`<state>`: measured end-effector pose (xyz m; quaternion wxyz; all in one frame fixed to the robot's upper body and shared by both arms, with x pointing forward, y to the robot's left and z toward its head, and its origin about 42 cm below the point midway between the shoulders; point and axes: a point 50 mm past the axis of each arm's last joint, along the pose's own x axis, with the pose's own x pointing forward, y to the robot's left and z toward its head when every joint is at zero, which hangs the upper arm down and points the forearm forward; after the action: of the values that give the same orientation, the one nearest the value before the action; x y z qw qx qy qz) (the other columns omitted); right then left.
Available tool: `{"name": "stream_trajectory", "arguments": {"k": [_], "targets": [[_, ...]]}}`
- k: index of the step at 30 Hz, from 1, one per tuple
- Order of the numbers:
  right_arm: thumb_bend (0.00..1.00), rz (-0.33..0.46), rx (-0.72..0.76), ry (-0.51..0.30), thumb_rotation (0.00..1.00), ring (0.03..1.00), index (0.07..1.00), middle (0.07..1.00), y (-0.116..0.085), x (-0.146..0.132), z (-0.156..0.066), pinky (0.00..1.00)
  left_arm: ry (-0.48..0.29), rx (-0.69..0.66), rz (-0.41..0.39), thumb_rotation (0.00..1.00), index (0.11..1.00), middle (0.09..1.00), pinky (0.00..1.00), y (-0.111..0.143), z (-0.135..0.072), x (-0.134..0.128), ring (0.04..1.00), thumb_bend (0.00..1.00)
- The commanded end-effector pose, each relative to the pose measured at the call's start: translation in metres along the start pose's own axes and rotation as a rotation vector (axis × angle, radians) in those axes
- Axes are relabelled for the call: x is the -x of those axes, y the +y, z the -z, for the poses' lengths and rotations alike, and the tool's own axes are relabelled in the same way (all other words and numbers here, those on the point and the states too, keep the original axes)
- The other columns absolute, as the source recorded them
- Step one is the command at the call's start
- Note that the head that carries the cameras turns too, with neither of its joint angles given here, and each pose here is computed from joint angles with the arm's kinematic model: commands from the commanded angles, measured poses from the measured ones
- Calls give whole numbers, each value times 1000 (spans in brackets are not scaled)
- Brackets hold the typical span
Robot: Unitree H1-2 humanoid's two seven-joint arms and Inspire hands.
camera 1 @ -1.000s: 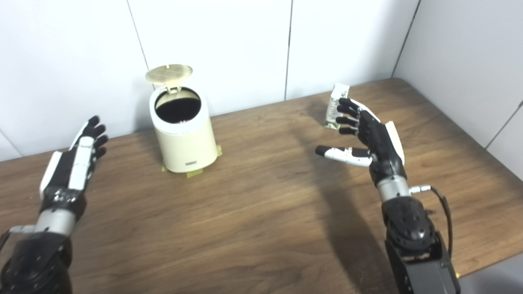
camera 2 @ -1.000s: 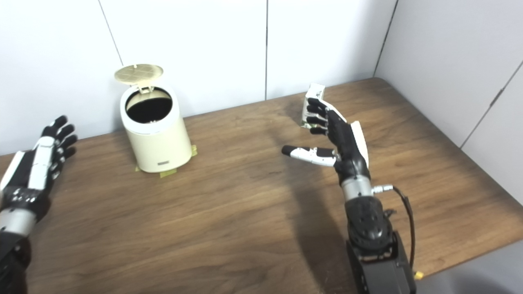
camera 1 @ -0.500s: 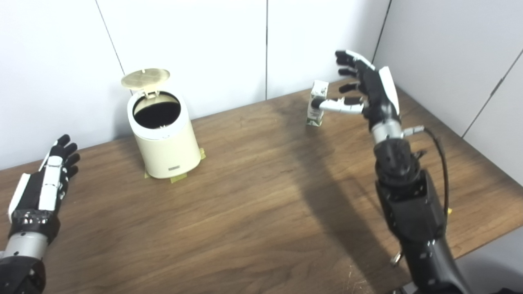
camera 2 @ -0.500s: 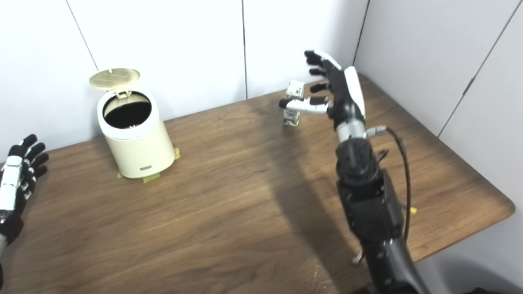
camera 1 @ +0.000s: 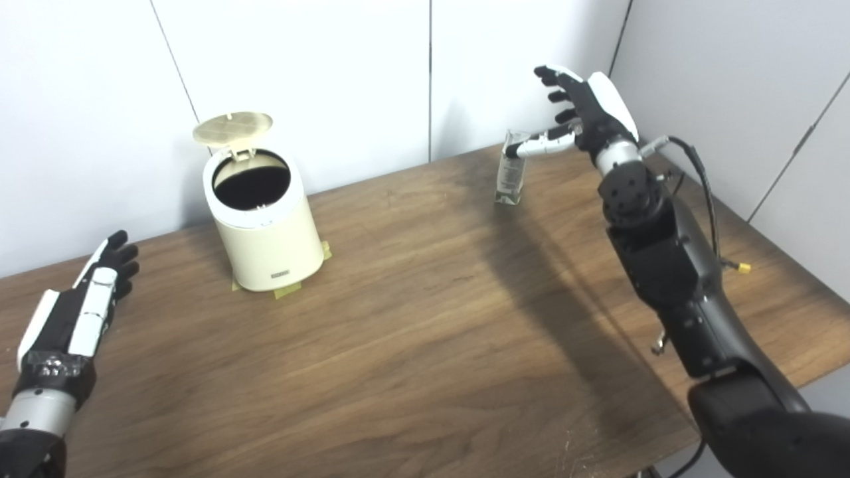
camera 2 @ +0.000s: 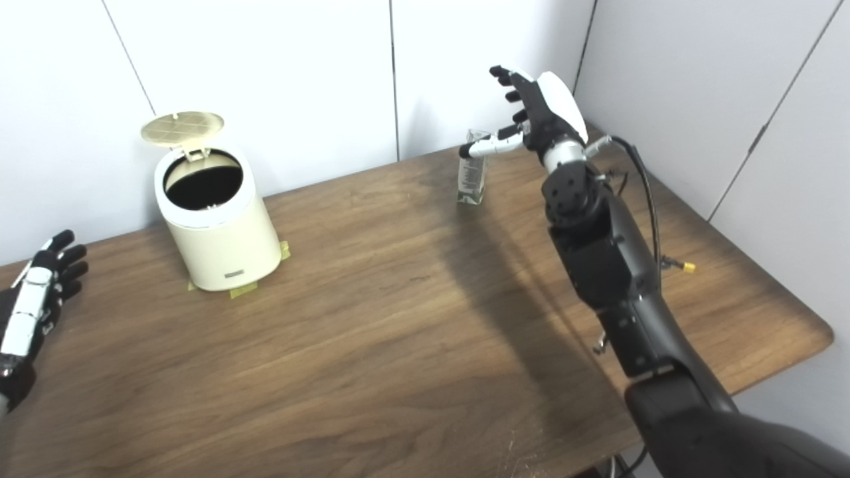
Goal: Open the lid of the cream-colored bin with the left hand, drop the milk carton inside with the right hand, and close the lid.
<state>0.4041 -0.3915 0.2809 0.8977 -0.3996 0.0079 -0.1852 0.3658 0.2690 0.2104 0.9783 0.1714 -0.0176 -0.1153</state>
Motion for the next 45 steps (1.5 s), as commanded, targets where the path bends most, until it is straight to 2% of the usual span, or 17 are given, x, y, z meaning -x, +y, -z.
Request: {"name": "stream_trajectory", "arguments": {"k": [1,9,12,15,18,25,31,35,36,37,38,41,45], "targets": [[910,44,17,-52,121,839,851,869,-24,-15,-23,708,-78,-46,-15,1000,973,949,958,9,-19,-4,953,552],[920,-56,155,-10,86,792,801,819,-4,-38,-17,684,-77,-68,-7,1000,971,952,939,8,-21,-5,953,552],[920,-82,143,19,57,811,791,831,8,-42,-9,725,-75,-67,-7,1000,976,957,945,8,-23,-5,956,534],[948,-95,125,37,41,797,785,820,16,-42,-5,714,-71,-64,-6,1000,986,967,979,9,-24,-4,968,494],[953,-105,113,45,40,777,786,811,19,-42,-3,669,-72,-56,-8,1000,992,971,998,10,-23,-4,971,486],[938,-114,138,50,48,781,778,811,19,-43,3,703,-69,-58,-7,1000,999,979,1000,10,-26,-2,982,494],[883,-55,131,49,23,751,743,777,17,-42,7,675,-70,-72,-7,1000,994,974,1000,9,-26,-1,979,467],[846,47,123,40,1,695,690,719,18,-41,9,632,-65,-75,-5,1000,992,971,995,8,-27,-1,976,452],[652,82,126,27,72,621,573,651,19,-40,10,567,-65,-75,-2,1000,993,973,998,8,-28,0,979,442],[592,116,132,10,36,581,528,577,20,-39,10,532,-64,-75,2,1000,995,974,999,8,-29,0,981,437],[550,144,137,-4,14,499,498,535,22,-38,11,489,-64,-78,4,1000,996,975,1000,7,-29,0,983,430],[524,175,144,-34,1,426,492,495,26,-36,11,426,-66,-84,3,1000,988,967,996,7,-30,-1,977,427],[517,173,129,-38,0,397,504,503,33,-36,12,395,-70,-84,23,1000,993,965,982,6,-30,-1,976,419]]}}
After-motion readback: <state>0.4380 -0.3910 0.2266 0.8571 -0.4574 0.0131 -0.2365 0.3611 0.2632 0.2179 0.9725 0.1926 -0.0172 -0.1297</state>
